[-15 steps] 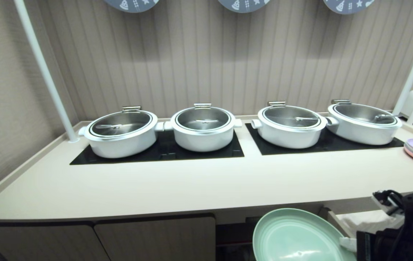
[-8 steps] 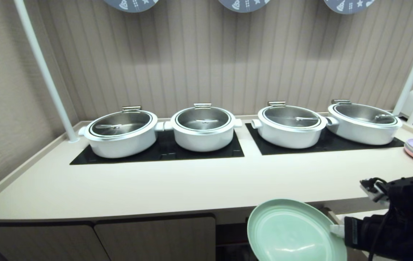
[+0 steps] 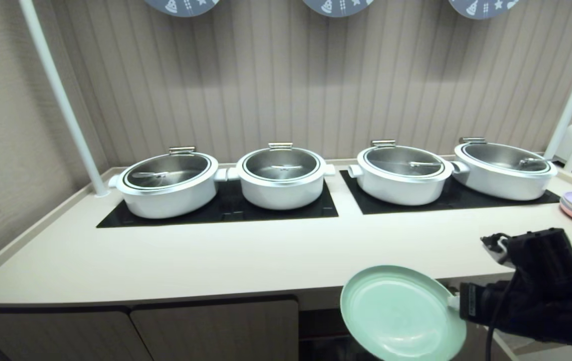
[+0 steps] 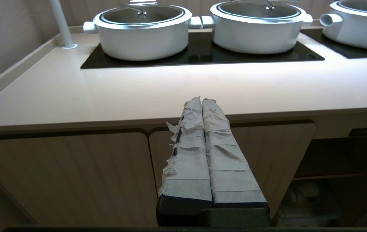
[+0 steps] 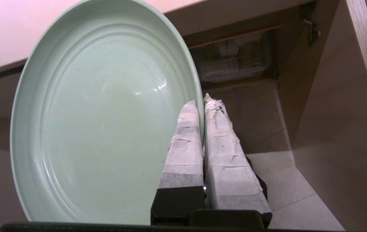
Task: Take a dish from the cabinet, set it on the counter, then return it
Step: Place it on the table
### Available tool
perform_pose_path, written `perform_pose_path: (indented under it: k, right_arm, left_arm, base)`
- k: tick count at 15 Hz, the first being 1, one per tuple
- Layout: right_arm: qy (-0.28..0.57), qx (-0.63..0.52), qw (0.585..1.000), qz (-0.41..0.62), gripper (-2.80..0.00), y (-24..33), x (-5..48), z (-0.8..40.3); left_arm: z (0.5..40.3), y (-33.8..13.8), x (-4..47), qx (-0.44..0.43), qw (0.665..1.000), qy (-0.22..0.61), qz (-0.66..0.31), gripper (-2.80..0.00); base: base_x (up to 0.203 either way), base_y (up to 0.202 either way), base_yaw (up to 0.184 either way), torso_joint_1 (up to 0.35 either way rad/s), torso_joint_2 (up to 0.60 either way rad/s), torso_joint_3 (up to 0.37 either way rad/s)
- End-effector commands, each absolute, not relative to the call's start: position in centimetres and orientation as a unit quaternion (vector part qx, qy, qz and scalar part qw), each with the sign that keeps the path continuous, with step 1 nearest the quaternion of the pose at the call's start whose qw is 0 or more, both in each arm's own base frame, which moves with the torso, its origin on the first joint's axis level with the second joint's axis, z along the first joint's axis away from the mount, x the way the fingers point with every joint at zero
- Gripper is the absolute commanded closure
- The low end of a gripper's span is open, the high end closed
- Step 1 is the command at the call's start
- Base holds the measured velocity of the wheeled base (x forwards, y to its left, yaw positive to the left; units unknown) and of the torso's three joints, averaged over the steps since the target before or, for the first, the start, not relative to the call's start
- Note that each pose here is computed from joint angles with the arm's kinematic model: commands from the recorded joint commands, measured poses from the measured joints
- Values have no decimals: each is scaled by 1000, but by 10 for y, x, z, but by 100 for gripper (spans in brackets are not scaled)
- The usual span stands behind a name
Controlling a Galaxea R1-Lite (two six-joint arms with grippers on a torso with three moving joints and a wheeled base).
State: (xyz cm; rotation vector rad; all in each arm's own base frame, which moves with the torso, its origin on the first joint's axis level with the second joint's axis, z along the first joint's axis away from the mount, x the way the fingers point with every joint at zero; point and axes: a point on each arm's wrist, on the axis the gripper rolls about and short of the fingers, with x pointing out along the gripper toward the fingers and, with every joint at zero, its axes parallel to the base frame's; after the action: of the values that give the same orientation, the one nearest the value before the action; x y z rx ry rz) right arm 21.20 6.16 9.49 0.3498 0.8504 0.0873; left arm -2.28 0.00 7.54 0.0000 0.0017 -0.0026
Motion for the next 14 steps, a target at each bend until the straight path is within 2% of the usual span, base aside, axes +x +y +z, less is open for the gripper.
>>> perform_pose_path:
  k: [1,14]
  right_arm:
    - [418,169,892,35,0,63,225,89]
    - [407,185,895,-20,0,76,297,71]
  left_arm:
    - [75,0,-23,0,1000,1,-2,0]
    - [75,0,-23,0,1000,1,-2,0]
  base:
    - [0,0,0,0,0,0]
    - [0,0,0,0,0,0]
